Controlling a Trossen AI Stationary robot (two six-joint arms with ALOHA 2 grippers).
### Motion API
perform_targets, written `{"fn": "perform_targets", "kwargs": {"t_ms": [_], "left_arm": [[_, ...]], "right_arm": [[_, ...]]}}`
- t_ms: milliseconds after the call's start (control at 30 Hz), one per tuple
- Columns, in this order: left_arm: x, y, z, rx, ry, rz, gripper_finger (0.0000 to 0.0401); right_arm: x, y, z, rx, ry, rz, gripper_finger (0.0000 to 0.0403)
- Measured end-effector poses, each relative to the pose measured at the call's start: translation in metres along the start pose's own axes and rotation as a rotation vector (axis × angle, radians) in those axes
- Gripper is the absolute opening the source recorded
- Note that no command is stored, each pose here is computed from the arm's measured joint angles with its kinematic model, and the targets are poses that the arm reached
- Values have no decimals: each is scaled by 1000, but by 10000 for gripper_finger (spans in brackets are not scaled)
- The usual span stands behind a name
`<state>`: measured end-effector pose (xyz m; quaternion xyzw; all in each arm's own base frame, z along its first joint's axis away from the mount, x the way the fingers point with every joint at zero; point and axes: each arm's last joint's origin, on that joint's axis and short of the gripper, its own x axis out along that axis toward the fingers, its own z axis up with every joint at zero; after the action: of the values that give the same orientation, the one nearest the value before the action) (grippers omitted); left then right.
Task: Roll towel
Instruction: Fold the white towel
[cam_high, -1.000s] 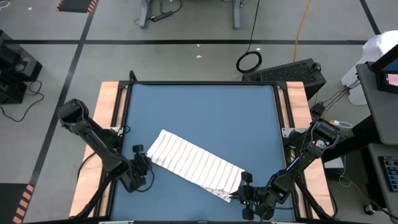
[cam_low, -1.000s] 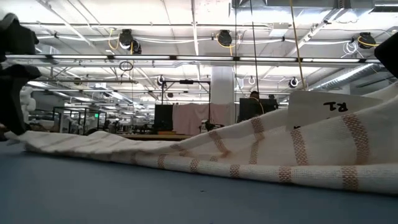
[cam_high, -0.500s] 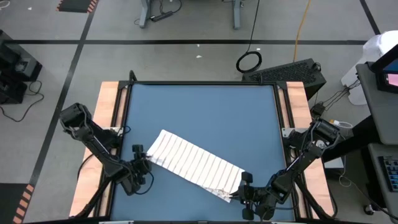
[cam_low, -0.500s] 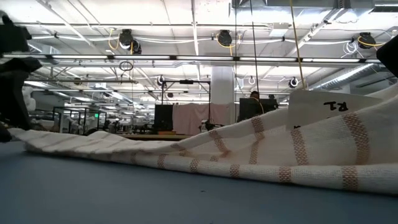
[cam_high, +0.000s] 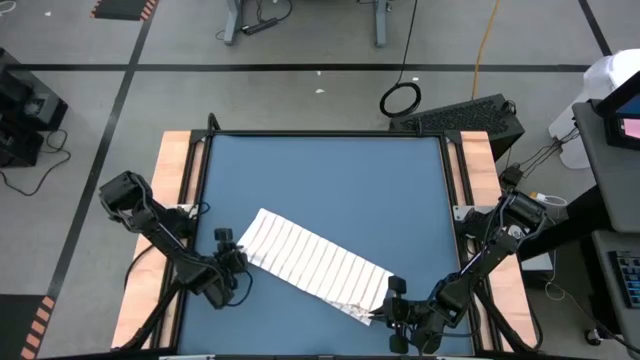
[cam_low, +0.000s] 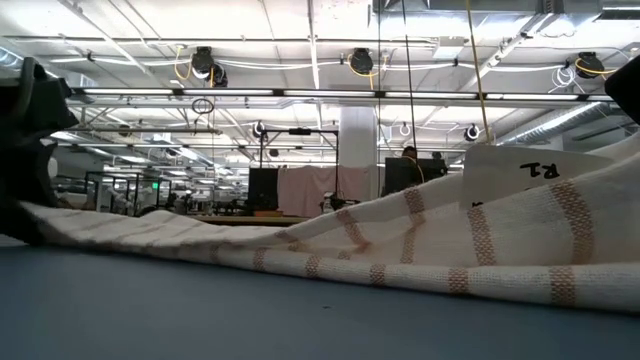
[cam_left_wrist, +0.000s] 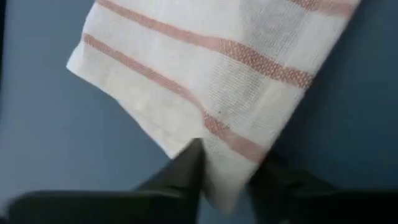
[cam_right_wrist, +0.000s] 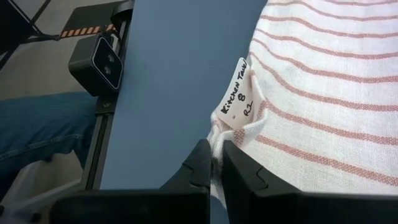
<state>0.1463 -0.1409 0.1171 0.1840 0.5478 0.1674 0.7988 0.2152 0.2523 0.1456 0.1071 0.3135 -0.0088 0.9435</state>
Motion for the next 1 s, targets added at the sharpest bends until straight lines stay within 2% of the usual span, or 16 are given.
{"fn": "perform_targets", "kwargs": {"t_ms": [67,100,167,267,400,500,700,867,1000], "left_arm": [[-4,1,4,16,-2,-8,41],[-8,0,7,11,-14,-21,24],[-15,1,14,3,-32,-37,21],[-27,9,22,2,-45,-4,27],[-40,26,32,0,-46,60,18],[-48,41,37,-46,-41,50,18],[-57,46,40,-153,14,-158,31],[-60,28,43,-294,-12,-335,34],[-63,5,46,-351,-86,-456,36]], "right_arm": [[0,0,0,-1,-1,-2,9],[0,0,0,-3,-1,-5,9],[0,-1,-1,-11,3,-11,9],[-2,-3,-1,-40,17,-31,9],[-13,-10,7,-52,25,-74,9],[-25,-16,14,-65,20,-102,9],[-40,-19,27,-49,6,-91,9],[-40,-14,26,-30,-9,-56,9],[-44,-11,20,-43,2,-52,9]]}}
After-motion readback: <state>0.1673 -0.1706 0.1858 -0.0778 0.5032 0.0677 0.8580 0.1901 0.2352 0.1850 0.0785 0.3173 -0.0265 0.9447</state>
